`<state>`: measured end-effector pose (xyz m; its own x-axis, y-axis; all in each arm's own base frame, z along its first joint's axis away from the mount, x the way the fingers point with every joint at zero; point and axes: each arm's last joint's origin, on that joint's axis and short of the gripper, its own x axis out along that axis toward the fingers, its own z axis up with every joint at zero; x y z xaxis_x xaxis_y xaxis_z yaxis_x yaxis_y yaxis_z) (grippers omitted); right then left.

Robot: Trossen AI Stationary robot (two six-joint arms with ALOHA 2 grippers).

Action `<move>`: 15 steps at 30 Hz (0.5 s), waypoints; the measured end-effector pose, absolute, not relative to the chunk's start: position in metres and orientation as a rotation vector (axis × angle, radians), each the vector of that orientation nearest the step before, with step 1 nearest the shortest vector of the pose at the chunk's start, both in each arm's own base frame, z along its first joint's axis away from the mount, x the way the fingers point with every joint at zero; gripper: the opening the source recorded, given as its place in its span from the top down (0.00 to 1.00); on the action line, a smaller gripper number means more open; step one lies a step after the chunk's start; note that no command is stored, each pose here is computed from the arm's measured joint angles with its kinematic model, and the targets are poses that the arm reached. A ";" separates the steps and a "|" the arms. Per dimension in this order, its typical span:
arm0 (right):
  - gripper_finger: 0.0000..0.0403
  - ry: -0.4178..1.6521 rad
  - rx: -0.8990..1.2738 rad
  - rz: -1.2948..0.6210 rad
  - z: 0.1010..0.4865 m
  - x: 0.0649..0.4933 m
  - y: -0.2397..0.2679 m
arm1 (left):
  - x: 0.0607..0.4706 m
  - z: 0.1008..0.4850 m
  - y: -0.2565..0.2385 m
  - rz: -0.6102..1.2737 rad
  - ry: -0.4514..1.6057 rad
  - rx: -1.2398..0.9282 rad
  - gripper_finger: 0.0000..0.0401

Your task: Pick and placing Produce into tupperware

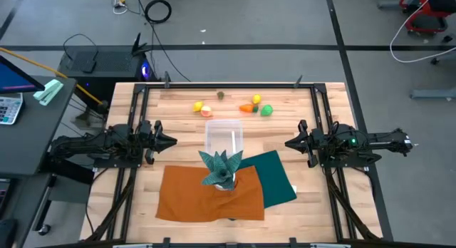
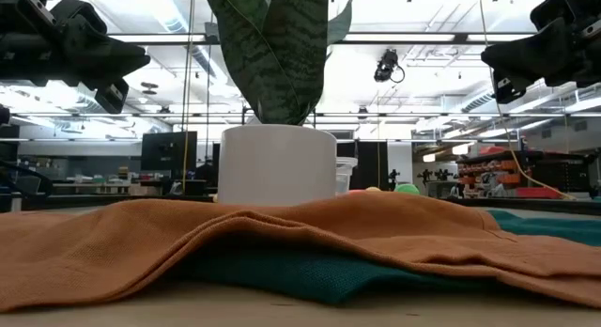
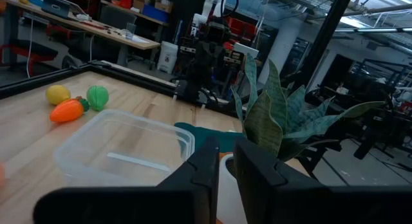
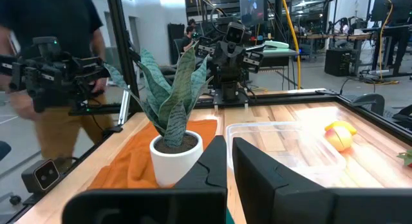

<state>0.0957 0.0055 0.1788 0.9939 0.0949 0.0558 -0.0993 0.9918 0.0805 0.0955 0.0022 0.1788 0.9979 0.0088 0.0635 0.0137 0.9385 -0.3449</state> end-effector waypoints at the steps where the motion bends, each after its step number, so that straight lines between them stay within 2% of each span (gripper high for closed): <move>1: 1.00 -0.052 0.083 0.097 0.179 0.096 0.006 | 0.096 0.179 0.002 -0.002 -0.064 -0.353 0.87; 15: 1.00 -0.052 0.083 0.098 0.179 0.096 0.006 | 0.096 0.179 0.002 -0.002 -0.064 -0.352 0.86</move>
